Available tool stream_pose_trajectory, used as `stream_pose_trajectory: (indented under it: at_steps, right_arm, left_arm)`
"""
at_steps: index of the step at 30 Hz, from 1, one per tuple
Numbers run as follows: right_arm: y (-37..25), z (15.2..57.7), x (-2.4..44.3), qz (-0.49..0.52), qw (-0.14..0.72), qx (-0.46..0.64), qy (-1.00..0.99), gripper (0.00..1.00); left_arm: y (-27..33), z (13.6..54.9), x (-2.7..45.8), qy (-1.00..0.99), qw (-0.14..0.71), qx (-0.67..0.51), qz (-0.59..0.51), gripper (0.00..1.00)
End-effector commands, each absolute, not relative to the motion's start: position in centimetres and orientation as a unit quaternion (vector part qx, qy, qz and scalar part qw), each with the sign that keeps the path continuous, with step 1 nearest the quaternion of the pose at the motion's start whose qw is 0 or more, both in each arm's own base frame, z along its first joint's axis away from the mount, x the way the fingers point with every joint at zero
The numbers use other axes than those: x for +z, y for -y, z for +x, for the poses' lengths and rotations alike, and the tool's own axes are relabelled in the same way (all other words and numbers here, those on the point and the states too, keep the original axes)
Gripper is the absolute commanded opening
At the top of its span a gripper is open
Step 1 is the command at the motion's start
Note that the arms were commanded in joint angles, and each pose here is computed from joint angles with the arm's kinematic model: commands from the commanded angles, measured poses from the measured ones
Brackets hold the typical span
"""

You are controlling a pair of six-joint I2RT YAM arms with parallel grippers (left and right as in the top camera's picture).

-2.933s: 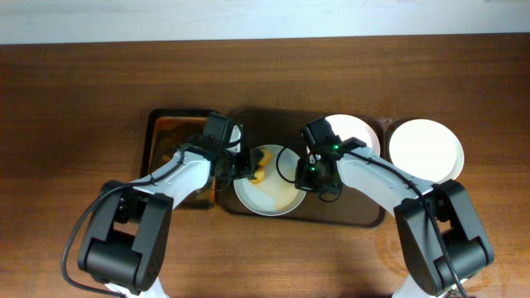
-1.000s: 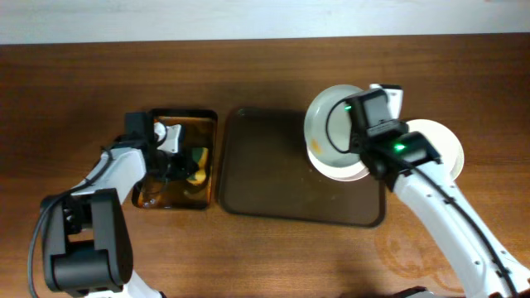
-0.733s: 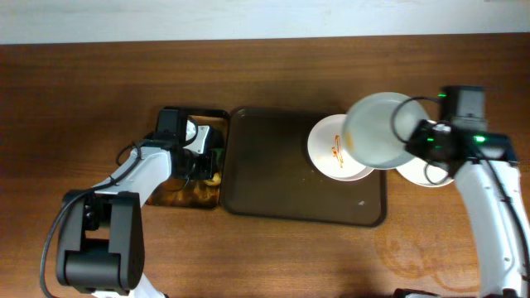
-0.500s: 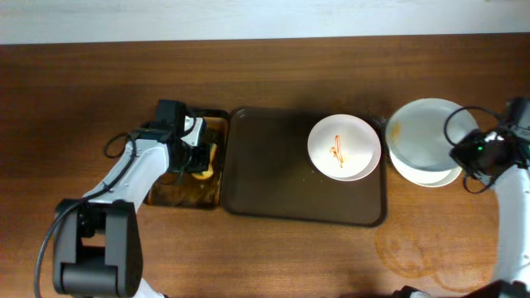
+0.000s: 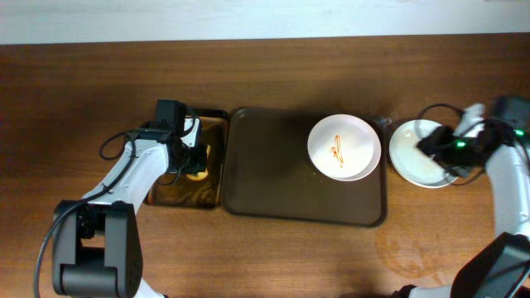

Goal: Clean dirty plates on tray and stack at the side
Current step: 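Pull the last plate toward center and grip its rim with right gripper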

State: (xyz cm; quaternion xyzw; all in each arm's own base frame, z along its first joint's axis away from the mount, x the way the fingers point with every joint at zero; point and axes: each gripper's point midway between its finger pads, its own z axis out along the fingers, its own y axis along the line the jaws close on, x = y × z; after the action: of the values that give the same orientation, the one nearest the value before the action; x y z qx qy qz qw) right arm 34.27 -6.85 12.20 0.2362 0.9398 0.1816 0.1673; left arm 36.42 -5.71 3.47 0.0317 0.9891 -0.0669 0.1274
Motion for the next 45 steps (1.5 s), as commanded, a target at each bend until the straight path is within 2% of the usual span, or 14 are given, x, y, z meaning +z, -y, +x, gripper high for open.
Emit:
stream_pose_trajectory:
  at_steps: [1,5,10,12,14,17,23,28,32,39,42,43,45]
  right_arm:
    - [2.6,33.5,10.8,0.172,0.126,0.168,-0.962,0.51]
    - [0.1,31.6,6.4,0.183,0.065,0.121,-0.974,0.51]
    - [-1.8,32.0,2.6,0.187,0.056,0.121,-0.973,0.47]
    - [-2.0,32.4,1.5,0.196,0.055,0.121,-0.972,0.37]
    - [-1.9,32.9,0.5,0.205,0.054,0.122,-0.970,0.32]
    - [-2.6,33.5,0.3,0.194,0.063,0.124,-0.971,0.17]
    - [-6.4,32.8,0.3,0.138,0.051,0.126,-0.981,0.06]
    - [-9.7,32.1,0.3,0.101,0.045,0.130,-0.985,0.04]
    - [-10.2,31.9,0.3,0.093,0.045,0.130,-0.986,0.04]
    - [-10.2,31.9,0.3,0.093,0.044,0.130,-0.986,0.04]
    - [-10.2,31.9,0.3,0.093,0.044,0.130,-0.986,0.04]
    - [-10.2,31.9,0.3,0.093,0.044,0.130,-0.986,0.04]
    - [-10.2,31.9,0.3,0.093,0.044,0.130,-0.986,0.04]
  left_arm:
    - [5.7,37.2,4.8,-0.987,0.147,-0.066,0.026,0.00]
    - [5.7,37.2,4.8,-0.987,0.147,-0.066,0.027,0.00]
    - [5.7,37.2,4.8,-0.987,0.147,-0.066,0.027,0.00]
    - [5.7,37.2,4.8,-0.987,0.147,-0.066,0.027,0.00]
    - [5.7,37.2,4.8,-0.987,0.147,-0.066,0.026,0.00]
    - [5.7,37.2,4.8,-0.987,0.147,-0.066,0.026,0.00]
    - [5.8,37.2,4.8,-0.987,0.147,-0.066,0.027,0.00]
    - [5.8,37.3,5.1,-0.986,0.151,-0.066,0.027,0.00]
    - [6.0,38.3,7.0,-0.977,0.191,-0.069,0.068,0.00]
    - [8.5,37.5,3.0,-0.978,0.134,-0.142,0.067,0.00]
    - [5.1,37.3,0.5,-0.992,0.109,-0.045,0.038,0.00]
    - [1.5,37.0,0.4,-0.992,0.106,0.054,-0.039,0.00]
    - [-0.3,36.3,0.9,-0.986,0.102,0.101,-0.085,0.00]
